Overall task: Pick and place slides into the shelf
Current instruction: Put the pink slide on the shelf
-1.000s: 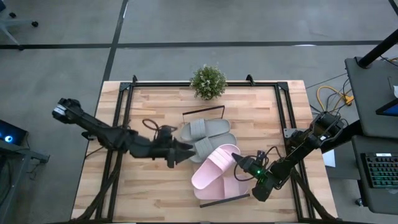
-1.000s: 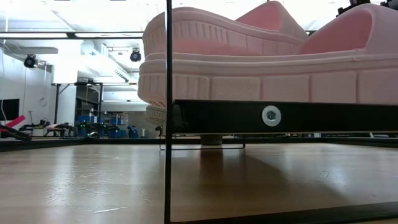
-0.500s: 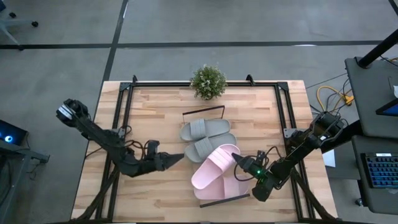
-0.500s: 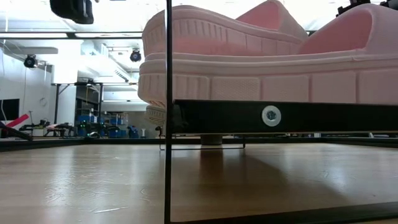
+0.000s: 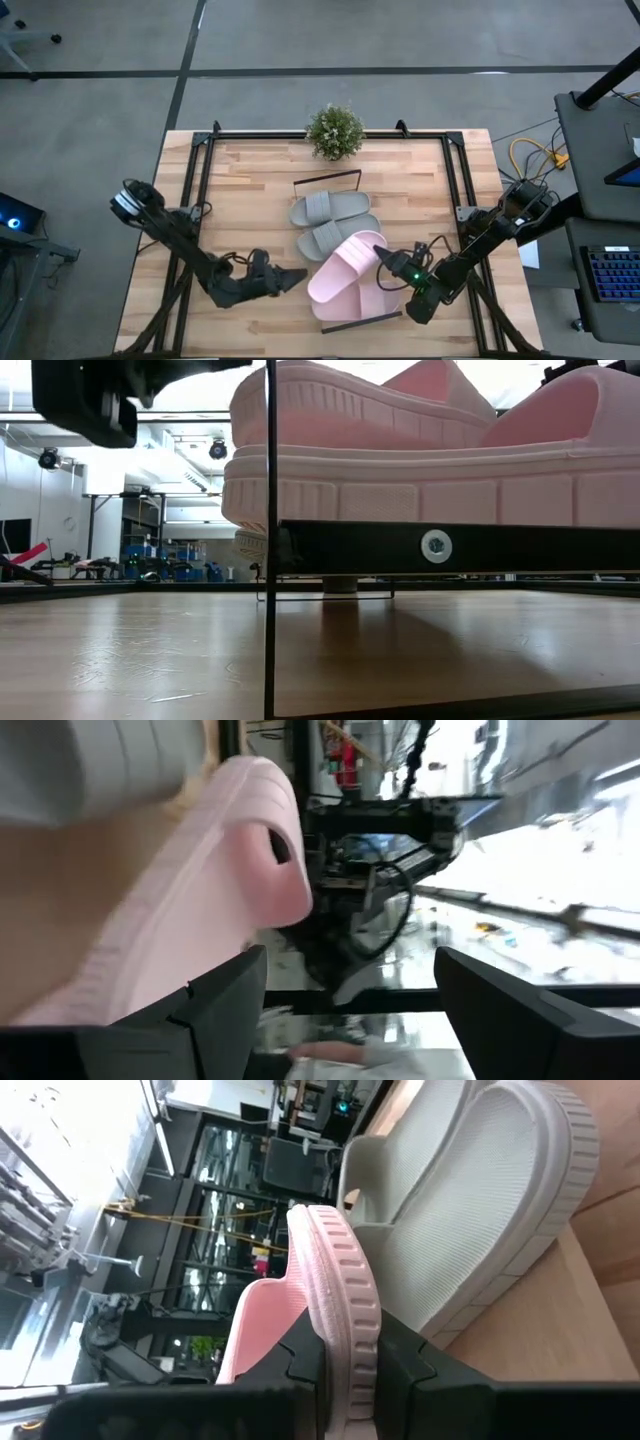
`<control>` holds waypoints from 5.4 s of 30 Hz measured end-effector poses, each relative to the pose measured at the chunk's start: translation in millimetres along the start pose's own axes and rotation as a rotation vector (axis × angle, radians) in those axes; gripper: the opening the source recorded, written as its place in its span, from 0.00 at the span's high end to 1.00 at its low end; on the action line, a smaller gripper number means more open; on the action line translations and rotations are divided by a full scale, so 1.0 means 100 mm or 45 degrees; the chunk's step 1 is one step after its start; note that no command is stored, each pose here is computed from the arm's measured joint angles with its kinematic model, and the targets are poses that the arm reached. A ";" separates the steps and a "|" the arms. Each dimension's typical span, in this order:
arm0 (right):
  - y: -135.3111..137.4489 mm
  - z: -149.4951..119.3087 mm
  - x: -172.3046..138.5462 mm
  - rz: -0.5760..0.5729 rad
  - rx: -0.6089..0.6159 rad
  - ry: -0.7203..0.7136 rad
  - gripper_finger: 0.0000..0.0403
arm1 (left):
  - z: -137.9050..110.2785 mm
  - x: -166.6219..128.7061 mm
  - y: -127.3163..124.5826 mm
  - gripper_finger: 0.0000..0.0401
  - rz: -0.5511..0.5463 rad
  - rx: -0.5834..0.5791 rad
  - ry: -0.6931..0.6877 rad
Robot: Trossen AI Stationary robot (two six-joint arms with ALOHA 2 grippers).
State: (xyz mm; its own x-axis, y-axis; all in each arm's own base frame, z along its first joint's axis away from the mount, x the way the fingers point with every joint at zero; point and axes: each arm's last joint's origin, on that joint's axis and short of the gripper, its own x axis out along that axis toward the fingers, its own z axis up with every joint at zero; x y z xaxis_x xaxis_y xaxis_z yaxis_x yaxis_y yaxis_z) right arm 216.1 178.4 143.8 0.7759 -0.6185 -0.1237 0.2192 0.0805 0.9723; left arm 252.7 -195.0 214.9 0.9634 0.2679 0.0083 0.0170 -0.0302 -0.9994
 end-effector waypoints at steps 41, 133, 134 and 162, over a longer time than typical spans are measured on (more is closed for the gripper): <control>0.17 -0.05 0.01 0.056 0.057 -0.057 0.91 | -0.17 -0.11 0.32 0.32 0.130 -0.063 0.056; 0.67 0.40 -0.17 -0.036 -0.361 0.226 0.57 | 0.39 -0.30 0.26 0.88 0.123 0.012 0.342; 0.68 0.42 -0.18 -0.043 -0.364 0.224 0.57 | 0.40 -0.31 0.27 0.88 0.127 0.012 0.359; 0.71 0.61 -0.19 -0.073 -0.376 0.203 0.57 | 0.14 0.07 0.49 0.88 0.220 -0.013 0.400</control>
State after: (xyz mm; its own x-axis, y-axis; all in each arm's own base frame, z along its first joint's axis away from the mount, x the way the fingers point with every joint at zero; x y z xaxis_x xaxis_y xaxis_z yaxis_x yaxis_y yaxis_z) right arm 180.8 148.3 226.9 0.8351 -0.5004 -0.2286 0.4089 0.2866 0.8664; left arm 256.6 -181.3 165.3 0.9875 -0.0515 -0.1491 -0.1521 -0.0590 -0.9866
